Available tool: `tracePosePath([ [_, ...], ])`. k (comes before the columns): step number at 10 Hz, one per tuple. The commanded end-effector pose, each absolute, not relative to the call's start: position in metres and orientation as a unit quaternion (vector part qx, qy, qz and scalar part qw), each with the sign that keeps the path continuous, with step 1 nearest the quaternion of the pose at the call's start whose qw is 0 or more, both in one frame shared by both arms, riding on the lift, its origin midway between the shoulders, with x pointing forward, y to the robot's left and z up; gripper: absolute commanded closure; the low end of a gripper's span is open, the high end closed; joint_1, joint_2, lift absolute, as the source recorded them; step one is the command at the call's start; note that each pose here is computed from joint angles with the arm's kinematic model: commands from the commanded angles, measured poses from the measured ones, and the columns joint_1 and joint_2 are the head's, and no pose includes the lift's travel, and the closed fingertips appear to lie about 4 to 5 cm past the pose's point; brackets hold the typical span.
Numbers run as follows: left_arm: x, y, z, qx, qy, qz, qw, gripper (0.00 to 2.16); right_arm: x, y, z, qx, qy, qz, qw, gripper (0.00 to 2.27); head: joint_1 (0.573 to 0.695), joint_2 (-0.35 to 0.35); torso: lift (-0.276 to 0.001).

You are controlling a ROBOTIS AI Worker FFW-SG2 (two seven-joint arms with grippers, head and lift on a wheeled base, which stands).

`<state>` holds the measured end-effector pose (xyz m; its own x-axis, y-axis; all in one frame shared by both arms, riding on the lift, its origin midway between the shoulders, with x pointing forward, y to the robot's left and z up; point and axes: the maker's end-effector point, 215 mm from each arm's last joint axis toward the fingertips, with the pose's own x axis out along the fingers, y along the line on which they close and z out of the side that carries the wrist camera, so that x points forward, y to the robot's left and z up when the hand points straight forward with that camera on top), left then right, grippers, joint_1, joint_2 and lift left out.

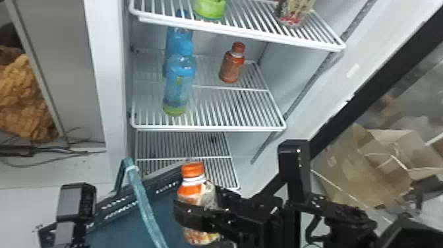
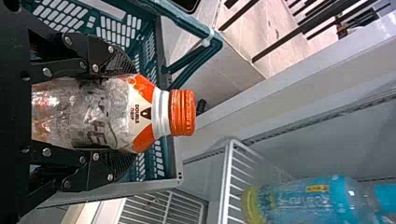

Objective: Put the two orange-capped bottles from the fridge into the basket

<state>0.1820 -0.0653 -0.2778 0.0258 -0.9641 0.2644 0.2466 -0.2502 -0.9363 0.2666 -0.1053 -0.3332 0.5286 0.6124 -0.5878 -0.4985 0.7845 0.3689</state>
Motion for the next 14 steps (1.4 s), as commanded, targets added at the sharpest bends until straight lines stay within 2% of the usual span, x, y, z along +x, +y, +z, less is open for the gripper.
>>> tracePosePath([
  [1,0.182,-0.065,-0.278,-0.510,0.351,-0.604,0.502,1.17,0.270,-0.103,-0.344,0.086,0.374,0.321,0.866,0.73,0.695,-0.350,-0.235],
  [3,0.181,-0.066,-0.277,-0.511,0.352,-0.605,0.500,1.17,0.283,-0.101,-0.345,0.097,0.358,0.324,0.870,0.71,0.695,-0.350,-0.235],
  [6,0.182,-0.066,-0.277,-0.511,0.351,-0.605,0.500,1.17,0.295,-0.098,-0.336,0.101,0.333,0.329,0.878,0.40,0.695,-0.350,-0.235],
  [8,0.181,-0.066,-0.277,-0.511,0.352,-0.605,0.500,1.17,0.304,-0.098,-0.324,0.100,0.307,0.329,0.888,0.31,0.695,-0.350,-0.235],
  [11,0.181,-0.066,-0.277,-0.511,0.352,-0.605,0.500,1.17,0.328,-0.119,-0.302,0.083,0.255,0.296,0.917,0.23,0.695,-0.350,-0.235],
  [13,0.181,-0.066,-0.277,-0.511,0.352,-0.605,0.500,1.17,0.343,-0.138,-0.295,0.066,0.232,0.265,0.934,0.04,0.695,-0.350,-0.235],
  [14,0.182,-0.066,-0.277,-0.511,0.351,-0.605,0.500,1.17,0.355,-0.148,-0.291,0.062,0.211,0.250,0.943,0.03,0.695,-0.350,-0.235],
])
